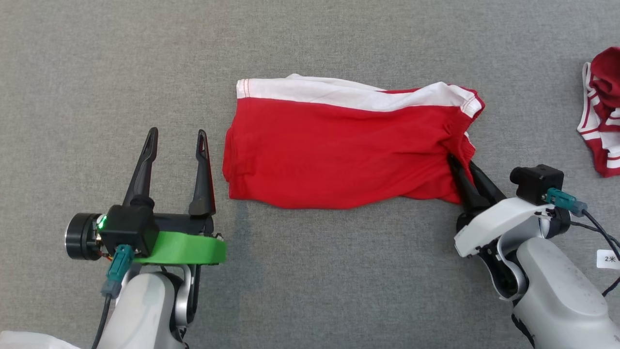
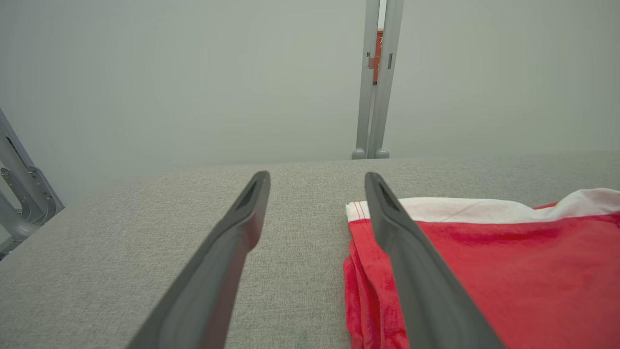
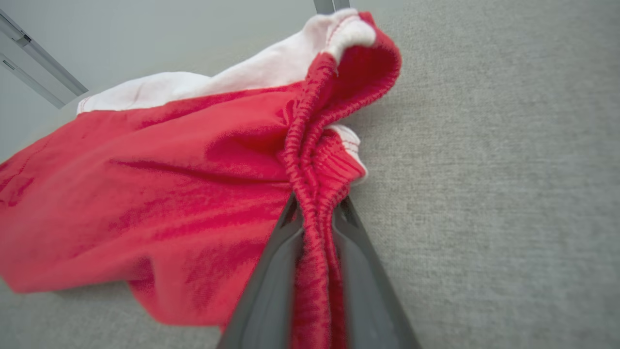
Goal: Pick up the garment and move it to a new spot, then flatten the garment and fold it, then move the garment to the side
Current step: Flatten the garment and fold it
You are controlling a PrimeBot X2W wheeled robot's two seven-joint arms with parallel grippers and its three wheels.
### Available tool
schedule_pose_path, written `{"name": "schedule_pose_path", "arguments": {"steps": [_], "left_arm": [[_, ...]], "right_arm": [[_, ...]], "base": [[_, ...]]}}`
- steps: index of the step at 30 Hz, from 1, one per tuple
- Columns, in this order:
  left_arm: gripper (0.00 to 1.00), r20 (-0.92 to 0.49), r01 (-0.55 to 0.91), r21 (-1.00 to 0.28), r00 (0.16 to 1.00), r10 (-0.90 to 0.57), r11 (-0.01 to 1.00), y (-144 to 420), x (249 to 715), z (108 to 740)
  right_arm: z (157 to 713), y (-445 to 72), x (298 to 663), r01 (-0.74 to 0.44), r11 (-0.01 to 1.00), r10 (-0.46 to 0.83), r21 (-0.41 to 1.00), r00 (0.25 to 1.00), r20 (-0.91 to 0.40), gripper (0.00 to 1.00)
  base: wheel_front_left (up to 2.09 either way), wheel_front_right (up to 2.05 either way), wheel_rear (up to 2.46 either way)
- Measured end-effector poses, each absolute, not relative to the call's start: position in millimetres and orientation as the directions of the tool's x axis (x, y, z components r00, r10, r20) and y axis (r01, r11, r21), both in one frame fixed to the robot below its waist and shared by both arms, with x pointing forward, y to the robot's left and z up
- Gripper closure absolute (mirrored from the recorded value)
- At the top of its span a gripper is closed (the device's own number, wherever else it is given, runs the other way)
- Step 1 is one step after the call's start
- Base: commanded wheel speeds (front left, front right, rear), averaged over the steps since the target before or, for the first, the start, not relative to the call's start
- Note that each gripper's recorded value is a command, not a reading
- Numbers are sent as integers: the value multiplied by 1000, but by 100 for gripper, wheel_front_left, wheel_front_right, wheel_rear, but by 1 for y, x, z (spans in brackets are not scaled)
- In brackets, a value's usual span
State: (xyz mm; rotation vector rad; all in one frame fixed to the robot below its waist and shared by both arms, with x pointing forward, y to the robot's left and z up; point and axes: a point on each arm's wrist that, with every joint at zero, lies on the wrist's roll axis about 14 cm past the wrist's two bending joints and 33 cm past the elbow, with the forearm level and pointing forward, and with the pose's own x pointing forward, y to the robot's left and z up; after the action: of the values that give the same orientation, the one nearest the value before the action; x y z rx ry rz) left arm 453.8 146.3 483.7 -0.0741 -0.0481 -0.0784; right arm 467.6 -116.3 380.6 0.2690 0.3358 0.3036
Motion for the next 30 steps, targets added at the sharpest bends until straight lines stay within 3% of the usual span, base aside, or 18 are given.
{"name": "schedule_pose_path", "arguments": {"steps": [15, 22, 30], "left_arm": [[0, 93, 103, -76, 991, -96, 992, 138, 441, 503], [0, 105, 114, -85, 989, -105, 990, 133, 437, 508], [0, 96, 95, -91, 992, -86, 991, 139, 437, 505]], "right_arm": [[417, -213, 448, -133, 968, 186, 214, 951, -248, 100], [453, -160, 455, -270, 905, 351, 329, 911, -217, 100], [468, -51, 461, -474, 749, 615, 462, 758, -218, 100]], "base": [[0, 0, 0], [0, 0, 0], [0, 0, 0]]}}
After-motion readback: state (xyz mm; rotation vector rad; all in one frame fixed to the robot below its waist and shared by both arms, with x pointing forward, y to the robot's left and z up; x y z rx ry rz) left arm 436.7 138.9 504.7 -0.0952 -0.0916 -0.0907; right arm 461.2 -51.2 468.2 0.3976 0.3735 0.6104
